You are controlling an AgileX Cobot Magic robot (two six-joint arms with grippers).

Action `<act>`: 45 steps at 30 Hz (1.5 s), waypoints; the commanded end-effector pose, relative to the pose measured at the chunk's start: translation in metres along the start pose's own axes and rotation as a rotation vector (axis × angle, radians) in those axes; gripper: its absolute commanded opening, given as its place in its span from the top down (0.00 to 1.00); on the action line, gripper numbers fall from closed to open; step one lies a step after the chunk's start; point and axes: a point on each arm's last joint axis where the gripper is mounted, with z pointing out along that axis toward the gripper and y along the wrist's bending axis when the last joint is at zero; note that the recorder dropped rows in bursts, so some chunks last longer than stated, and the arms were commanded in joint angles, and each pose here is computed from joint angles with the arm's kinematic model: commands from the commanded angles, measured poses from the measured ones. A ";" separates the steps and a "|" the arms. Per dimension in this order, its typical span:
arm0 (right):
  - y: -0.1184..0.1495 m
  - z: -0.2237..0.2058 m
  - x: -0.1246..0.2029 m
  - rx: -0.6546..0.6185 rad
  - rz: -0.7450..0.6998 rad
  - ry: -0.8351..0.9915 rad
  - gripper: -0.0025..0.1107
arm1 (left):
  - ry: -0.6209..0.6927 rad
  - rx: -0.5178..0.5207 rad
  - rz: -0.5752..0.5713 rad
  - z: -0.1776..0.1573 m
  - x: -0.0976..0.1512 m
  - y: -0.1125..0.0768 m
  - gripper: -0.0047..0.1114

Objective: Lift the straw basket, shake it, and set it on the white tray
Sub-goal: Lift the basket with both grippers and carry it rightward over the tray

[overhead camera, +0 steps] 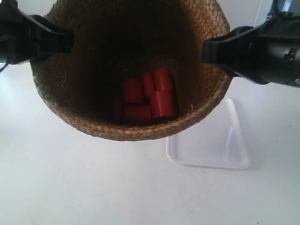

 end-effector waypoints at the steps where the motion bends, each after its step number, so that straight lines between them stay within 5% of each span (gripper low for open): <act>1: -0.007 0.030 0.022 0.032 -0.030 0.144 0.98 | 0.119 -0.006 0.004 0.023 0.024 0.002 0.96; 9: 0.018 -0.029 -0.029 -0.066 -0.122 -0.044 0.98 | 0.032 0.052 0.040 -0.022 -0.013 -0.011 0.96; 14: 0.002 0.007 0.017 -0.012 -0.086 0.090 0.98 | 0.177 -0.003 -0.012 0.010 0.025 0.004 0.96; 19: 0.000 0.024 0.026 0.000 -0.073 0.170 0.98 | 0.169 -0.003 -0.018 0.012 0.023 0.004 0.96; 26: 0.028 -0.043 -0.038 -0.118 -0.134 -0.150 0.98 | -0.030 0.093 0.043 -0.029 -0.018 -0.020 0.96; 32: 0.010 0.008 0.017 -0.050 -0.132 0.124 0.98 | 0.149 0.042 -0.032 0.010 0.020 -0.006 0.96; 39: 0.010 0.017 0.018 -0.046 -0.087 0.146 0.98 | 0.170 0.039 -0.018 0.012 0.022 -0.005 0.96; 45: 0.039 -0.053 -0.039 -0.178 -0.161 -0.166 0.98 | -0.104 0.126 0.095 -0.052 -0.024 -0.027 0.96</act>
